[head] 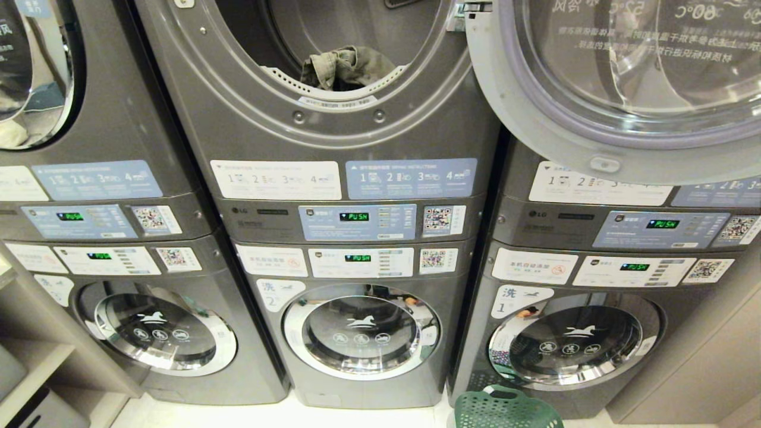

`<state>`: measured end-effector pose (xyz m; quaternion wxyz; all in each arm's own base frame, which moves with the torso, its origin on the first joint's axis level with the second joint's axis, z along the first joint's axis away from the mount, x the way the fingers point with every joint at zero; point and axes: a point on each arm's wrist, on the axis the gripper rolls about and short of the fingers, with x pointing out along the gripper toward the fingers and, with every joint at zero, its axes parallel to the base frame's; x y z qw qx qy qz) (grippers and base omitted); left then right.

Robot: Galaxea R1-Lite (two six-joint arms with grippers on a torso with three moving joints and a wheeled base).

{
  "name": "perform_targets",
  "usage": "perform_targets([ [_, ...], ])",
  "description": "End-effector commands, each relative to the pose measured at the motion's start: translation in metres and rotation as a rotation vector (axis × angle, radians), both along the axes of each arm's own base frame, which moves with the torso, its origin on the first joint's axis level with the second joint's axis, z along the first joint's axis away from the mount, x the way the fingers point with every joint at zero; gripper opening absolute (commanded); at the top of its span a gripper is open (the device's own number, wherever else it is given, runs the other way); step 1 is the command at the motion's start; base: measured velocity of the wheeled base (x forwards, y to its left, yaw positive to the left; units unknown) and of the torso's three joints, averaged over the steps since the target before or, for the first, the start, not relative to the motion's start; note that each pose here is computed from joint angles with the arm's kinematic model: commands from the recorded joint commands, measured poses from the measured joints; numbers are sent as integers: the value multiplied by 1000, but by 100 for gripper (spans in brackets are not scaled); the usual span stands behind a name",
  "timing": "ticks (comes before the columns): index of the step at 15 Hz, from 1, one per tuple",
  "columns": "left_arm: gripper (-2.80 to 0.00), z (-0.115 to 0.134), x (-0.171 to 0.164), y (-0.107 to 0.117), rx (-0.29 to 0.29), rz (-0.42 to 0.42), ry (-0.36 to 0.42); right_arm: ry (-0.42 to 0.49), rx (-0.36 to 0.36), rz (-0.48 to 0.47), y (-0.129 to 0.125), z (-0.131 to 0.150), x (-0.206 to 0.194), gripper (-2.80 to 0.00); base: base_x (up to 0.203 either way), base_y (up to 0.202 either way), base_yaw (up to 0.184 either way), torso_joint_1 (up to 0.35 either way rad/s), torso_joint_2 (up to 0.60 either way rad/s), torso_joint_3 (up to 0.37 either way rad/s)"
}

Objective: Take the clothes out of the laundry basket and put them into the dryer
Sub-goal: Close the dryer

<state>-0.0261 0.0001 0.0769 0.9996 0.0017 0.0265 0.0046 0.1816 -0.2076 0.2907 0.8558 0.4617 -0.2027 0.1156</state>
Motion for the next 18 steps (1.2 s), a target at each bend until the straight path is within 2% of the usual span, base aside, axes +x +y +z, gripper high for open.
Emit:
perform_targets([
  [1,-280,0,0,0,0,0,1,-10,-10,9,0,0,1,-280,0,0,0,0,0,0],
  [6,-280,0,0,0,0,0,1,22,-33,54,-6,-5,7,-280,0,0,0,0,0,0],
  [12,-280,0,0,0,-1,1,0,15,-88,82,-29,0,26,-280,0,0,0,0,0,0],
  [18,-280,0,0,0,-1,1,1,47,-119,162,-21,0,33,-280,0,0,0,0,0,0],
])
